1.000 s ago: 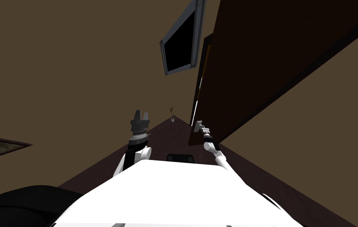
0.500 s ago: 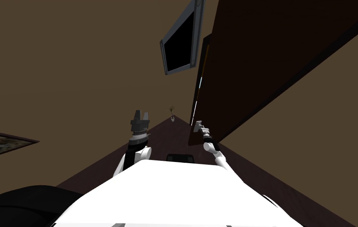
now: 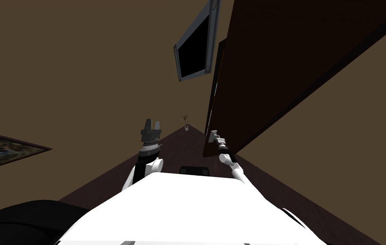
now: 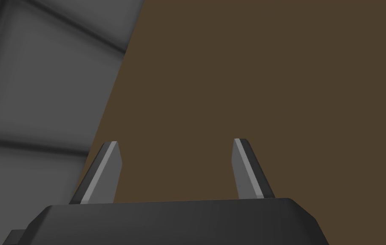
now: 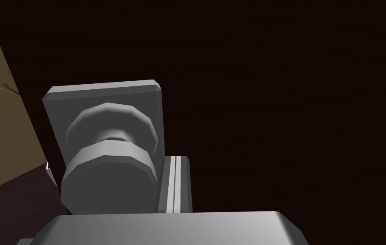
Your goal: Pull the door open
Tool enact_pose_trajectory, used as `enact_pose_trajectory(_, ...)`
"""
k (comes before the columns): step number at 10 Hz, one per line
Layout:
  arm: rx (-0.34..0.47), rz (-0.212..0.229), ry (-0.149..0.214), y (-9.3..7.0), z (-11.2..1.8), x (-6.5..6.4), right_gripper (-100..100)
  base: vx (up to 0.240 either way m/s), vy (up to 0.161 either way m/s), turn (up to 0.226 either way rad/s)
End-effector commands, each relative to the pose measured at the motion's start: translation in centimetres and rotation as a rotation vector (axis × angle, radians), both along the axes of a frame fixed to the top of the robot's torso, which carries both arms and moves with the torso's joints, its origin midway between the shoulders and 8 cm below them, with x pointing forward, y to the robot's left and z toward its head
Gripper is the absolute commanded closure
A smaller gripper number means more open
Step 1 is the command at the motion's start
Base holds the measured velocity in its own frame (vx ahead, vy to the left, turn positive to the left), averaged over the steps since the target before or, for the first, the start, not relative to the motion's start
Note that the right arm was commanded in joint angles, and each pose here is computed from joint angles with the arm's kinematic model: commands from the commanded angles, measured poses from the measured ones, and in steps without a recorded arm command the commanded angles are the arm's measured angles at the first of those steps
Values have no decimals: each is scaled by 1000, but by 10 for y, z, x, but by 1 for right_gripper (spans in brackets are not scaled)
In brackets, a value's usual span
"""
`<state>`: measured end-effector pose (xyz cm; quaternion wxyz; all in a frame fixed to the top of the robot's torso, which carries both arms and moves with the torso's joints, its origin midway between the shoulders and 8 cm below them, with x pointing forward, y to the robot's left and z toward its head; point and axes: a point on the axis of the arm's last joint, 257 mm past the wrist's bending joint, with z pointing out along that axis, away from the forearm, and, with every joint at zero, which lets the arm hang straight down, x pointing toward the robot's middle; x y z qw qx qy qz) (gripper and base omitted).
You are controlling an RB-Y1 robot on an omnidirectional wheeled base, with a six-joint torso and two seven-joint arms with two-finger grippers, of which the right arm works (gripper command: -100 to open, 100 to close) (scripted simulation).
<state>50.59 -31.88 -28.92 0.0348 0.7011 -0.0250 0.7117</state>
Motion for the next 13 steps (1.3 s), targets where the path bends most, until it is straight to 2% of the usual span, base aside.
enact_pose_trajectory(1, 14, 34, 16, 22, -7, -2, -100, -31, -20, 14)
enact_pose_trajectory(7, 14, 41, 15, 24, -7, -3, -100, -11, -7, 7)
enact_pose_trajectory(8, -1, 5, -3, 1, 0, 0, -100, -4, -36, -33)
enact_pose_trajectory(9, 21, -33, 12, -20, -7, -2, -100, 52, 63, 58)
enact_pose_trajectory(10, 3, -30, 6, -19, -4, -2, -100, 33, 24, -48)
enact_pose_trajectory(11, 3, -30, 6, -19, -4, -2, 100, -4, -25, 7)
enact_pose_trajectory(13, 3, -30, 6, -19, -4, -2, 100, -8, -11, 6)
